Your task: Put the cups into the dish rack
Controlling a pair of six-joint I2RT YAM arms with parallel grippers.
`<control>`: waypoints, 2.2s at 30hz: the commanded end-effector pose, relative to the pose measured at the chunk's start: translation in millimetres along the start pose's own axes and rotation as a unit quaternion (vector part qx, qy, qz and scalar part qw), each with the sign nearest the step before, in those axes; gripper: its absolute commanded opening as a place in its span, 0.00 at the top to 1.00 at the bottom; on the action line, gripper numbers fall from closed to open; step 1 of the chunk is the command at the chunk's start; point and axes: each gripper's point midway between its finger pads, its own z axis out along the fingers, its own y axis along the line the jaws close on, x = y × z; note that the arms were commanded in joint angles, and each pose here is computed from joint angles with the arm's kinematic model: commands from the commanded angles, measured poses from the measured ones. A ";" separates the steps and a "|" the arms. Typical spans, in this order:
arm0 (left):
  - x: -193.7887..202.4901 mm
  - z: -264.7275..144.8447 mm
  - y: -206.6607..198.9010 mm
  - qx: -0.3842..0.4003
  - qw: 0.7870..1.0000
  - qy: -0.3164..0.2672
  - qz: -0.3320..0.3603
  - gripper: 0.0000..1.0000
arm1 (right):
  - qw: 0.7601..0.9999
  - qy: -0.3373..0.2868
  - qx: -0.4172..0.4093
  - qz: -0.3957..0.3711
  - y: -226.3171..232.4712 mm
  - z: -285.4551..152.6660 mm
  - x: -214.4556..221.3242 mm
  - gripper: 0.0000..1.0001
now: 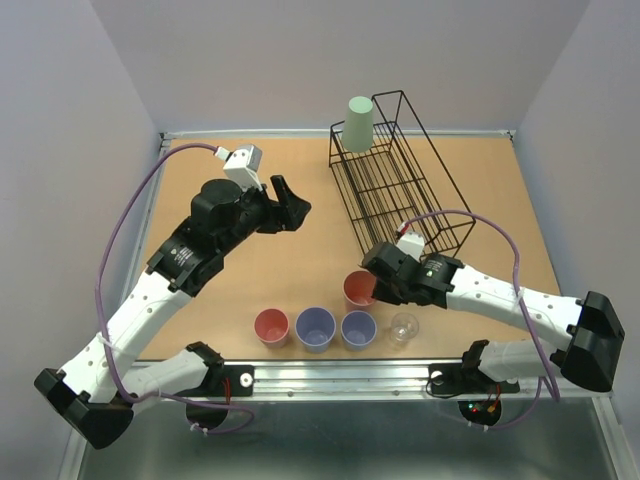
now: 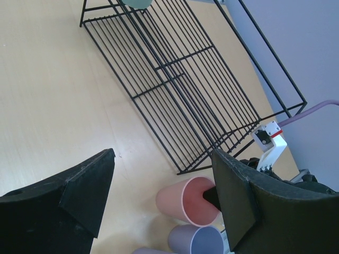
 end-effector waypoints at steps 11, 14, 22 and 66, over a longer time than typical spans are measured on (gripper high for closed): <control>-14.2 6.5 -5.0 -0.002 0.999 -0.002 0.038 0.15 | 0.997 -0.031 -0.073 0.006 42.1 -31.8 -32.7 1.00; -28.2 6.2 -7.4 -0.018 0.999 -0.004 0.035 0.01 | 0.995 -0.059 -0.086 0.006 55.8 -50.2 -56.0 0.99; -83.3 -6.5 -51.3 0.055 0.998 -0.018 -0.016 0.01 | 0.966 -0.186 -0.175 0.045 102.8 -147.7 -150.7 1.00; -126.0 -76.7 -144.8 0.484 0.798 -0.122 -0.338 0.01 | 0.813 -0.318 -0.481 0.081 151.4 -302.3 -209.8 1.00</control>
